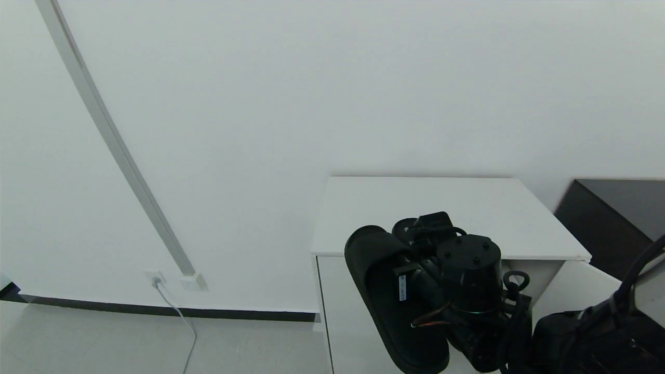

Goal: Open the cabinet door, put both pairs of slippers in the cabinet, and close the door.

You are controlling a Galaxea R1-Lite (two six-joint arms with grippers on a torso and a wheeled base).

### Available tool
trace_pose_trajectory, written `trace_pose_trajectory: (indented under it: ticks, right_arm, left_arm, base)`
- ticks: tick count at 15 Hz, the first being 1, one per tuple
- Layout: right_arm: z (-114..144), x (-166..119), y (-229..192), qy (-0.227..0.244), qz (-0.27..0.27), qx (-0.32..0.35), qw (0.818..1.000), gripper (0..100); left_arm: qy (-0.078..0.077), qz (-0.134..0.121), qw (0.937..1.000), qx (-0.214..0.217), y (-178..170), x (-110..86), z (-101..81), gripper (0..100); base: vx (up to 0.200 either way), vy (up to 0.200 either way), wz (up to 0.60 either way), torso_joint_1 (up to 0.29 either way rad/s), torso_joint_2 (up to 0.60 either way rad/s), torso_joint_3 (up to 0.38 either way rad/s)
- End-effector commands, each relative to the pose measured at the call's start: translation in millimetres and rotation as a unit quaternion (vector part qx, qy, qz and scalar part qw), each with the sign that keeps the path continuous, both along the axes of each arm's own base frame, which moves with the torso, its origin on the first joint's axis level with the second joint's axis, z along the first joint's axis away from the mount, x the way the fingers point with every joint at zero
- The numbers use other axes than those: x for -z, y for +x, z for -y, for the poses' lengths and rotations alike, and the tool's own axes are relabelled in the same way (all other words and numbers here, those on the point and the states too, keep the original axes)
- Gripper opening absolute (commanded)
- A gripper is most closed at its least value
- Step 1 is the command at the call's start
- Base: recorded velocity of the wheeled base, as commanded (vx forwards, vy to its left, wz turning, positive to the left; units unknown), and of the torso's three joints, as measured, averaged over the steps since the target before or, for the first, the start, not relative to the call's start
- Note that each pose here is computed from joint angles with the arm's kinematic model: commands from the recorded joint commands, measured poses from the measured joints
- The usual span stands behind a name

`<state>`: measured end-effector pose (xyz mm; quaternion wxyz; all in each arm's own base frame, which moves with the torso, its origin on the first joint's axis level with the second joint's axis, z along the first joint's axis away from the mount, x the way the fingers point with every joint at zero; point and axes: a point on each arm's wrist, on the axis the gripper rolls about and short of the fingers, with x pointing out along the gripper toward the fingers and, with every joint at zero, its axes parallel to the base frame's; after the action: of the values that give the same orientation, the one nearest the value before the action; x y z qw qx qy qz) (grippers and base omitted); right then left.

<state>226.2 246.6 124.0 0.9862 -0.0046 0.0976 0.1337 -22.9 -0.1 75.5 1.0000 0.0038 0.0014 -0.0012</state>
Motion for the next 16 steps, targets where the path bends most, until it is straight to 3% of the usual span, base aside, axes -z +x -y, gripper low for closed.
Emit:
trace_pose_trajectory:
  ticks: [1, 3, 14, 16]
  right_arm:
    - [-0.7, 3.0, 0.7, -0.004, -0.002, 0.001, 1.0, 0]
    - [-0.5, 3.4, 0.6, -0.005, -0.003, 0.001, 1.0, 0]
    - [0.0, 4.4, 0.1, -0.007, -0.004, 0.001, 1.0, 0]
    - [0.0, 4.4, 0.1, -0.007, -0.004, 0.001, 1.0, 0]
  left_arm:
    - [0.0, -0.001, 1.0, 0.0, 0.1, 0.1, 0.0, 0]
    - [0.0, -0.001, 1.0, 0.0, 0.1, 0.1, 0.0, 0]
    - [-0.001, -0.001, 1.0, -0.001, 0.1, 0.1, -0.1, 0]
    - [-0.002, -0.001, 1.0, -0.001, 0.1, 0.1, -0.1, 0]
  base:
    - [-0.2, 0.0, 0.0, -0.002, 0.0, 0.007]
    - [-0.2, 0.0, 0.0, 0.002, 0.0, 0.005]
    - [0.0, 0.0, 0.0, 0.0, 0.0, 0.0]
    - [0.0, -0.2, 0.0, 0.0, 0.0, 0.002]
